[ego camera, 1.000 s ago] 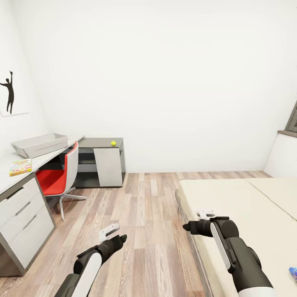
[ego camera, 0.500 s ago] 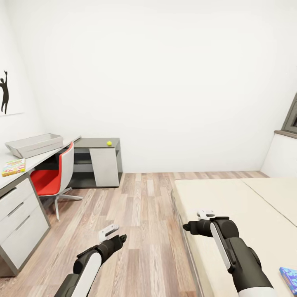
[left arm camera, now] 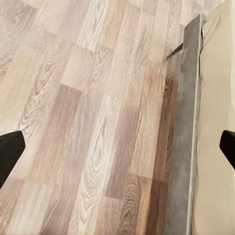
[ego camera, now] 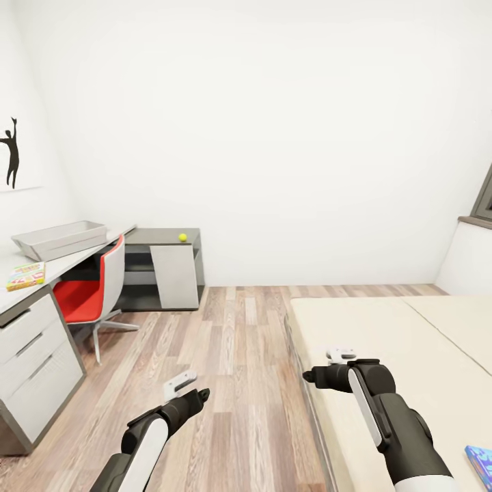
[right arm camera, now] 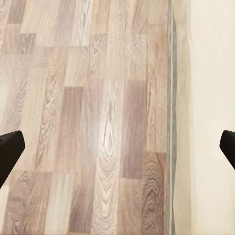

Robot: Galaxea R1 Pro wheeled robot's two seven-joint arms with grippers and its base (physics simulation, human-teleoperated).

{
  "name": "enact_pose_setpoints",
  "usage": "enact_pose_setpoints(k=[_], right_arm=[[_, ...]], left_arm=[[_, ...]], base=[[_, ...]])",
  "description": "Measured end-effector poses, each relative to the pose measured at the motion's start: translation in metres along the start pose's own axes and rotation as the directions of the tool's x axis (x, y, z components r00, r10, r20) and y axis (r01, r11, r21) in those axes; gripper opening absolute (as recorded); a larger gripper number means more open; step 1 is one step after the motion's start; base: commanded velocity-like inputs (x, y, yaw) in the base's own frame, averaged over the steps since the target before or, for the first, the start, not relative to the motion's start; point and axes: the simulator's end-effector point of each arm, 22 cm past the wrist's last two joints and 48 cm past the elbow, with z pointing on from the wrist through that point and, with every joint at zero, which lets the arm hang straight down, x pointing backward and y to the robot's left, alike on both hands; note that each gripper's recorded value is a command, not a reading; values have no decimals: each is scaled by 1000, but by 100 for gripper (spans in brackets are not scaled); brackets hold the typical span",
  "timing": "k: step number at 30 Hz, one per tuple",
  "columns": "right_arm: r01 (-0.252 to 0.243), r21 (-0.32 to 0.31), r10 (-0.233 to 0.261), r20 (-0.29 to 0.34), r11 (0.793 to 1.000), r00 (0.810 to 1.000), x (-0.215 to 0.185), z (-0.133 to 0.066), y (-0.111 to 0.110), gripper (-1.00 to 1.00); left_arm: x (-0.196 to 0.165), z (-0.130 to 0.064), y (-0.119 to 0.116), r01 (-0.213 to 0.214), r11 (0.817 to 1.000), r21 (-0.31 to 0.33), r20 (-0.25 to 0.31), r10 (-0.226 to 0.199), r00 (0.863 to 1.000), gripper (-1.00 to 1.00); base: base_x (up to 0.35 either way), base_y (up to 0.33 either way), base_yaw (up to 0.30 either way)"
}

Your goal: Put all the toys in the child's room - the three board games (two on the bed and one on the table), the two jigsaw puzzles on the table, and the tennis ball on the table - inside the toy box on the table in the child's room.

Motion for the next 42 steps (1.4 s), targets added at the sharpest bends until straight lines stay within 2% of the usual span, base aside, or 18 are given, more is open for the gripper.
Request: enact_pose_setpoints(k=[42], right_arm=[[0,1,0,0,1000,1000,0,0,-1,100]], left_arm=[[1,0,-1,-2,1000,1,-1,2,1000,100]], base=[[0,-3,11]])
